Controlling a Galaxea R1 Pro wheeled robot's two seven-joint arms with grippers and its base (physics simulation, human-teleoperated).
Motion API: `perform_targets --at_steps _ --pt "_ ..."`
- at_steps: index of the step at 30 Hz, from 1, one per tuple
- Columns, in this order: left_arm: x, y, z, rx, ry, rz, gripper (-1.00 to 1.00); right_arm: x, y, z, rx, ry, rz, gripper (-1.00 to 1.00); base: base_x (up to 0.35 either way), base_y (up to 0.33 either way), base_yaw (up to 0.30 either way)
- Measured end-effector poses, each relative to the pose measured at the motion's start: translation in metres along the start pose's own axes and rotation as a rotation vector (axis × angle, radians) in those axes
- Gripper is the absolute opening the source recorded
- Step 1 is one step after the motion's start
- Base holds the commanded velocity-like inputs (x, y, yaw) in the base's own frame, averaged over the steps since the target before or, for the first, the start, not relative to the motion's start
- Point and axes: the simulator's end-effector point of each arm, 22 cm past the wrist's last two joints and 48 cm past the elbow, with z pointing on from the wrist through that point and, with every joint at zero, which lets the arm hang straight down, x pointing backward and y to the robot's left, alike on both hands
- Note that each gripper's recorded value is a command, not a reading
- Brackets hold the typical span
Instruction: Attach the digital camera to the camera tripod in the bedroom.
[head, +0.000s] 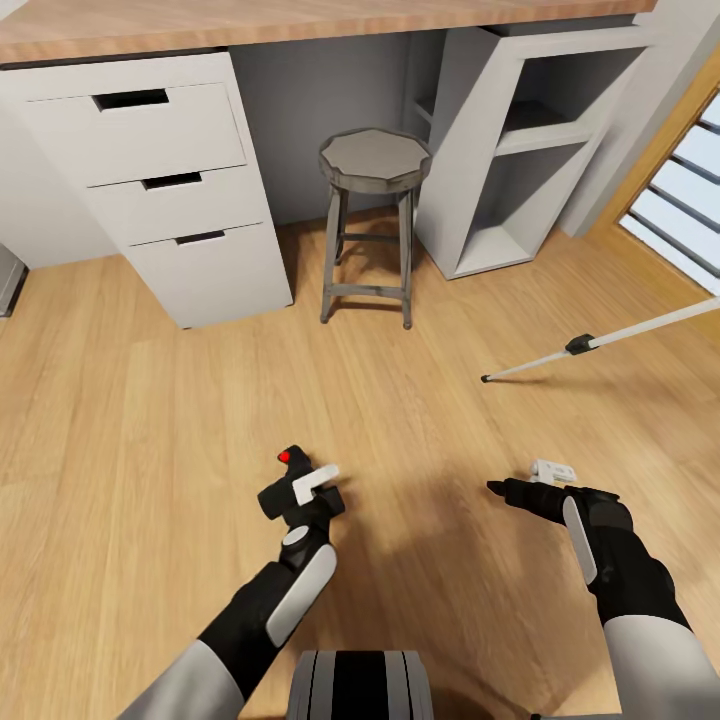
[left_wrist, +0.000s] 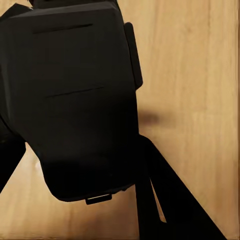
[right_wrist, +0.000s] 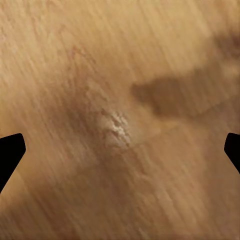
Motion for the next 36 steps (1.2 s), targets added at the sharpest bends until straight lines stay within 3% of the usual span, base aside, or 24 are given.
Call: perform_targets --at_steps 7,16,20,21,24,25,26,27,30,36 --pt "0.004 -0.008 -0.003 0.019 0.020 0.028 -1.00 0.000 0.000 0.000 0.000 0.000 0.000 1.00 0.000 0.000 0.000" --pt "-0.011 -0.023 -0.015 0.081 0.004 0.037 -1.00 -0.015 0.005 -0.016 -0.009 -0.030 -0.001 1.00 0.000 0.000 0.000" --pt "-0.010 -0.053 -0.025 0.226 0.051 0.053 -1.00 -0.017 0.007 -0.024 -0.027 -0.032 -0.003 1.00 0.000 0.000 0.000" --pt "-0.005 -0.065 -0.031 0.308 0.087 0.066 -1.00 -0.017 0.011 -0.027 -0.052 -0.033 -0.005 1.00 0.000 0.000 0.000" --pt "-0.004 -0.079 -0.043 0.442 0.135 0.095 -1.00 -0.018 0.023 -0.034 -0.112 -0.039 -0.008 1.00 0.000 0.000 0.000" --pt "-0.006 -0.084 -0.052 0.532 0.161 0.106 -1.00 -0.018 0.033 -0.037 -0.161 -0.040 -0.010 1.00 0.000 0.000 0.000" --pt "-0.017 -0.085 -0.074 0.715 0.198 0.107 -1.00 -0.017 0.042 -0.047 -0.259 -0.038 -0.024 1.00 0.000 0.000 0.000" --pt "-0.025 -0.080 -0.085 0.794 0.203 0.115 -1.00 -0.017 0.042 -0.053 -0.289 -0.039 -0.033 1.00 0.000 0.000 0.000" --pt "-0.042 -0.063 -0.097 0.869 0.203 0.109 -1.00 -0.021 0.044 -0.066 -0.342 -0.046 -0.045 1.00 0.000 0.000 0.000" --pt "-0.068 -0.043 -0.109 0.916 0.201 0.045 -1.00 -0.028 0.050 -0.082 -0.388 -0.064 -0.056 1.00 0.000 0.000 0.000"
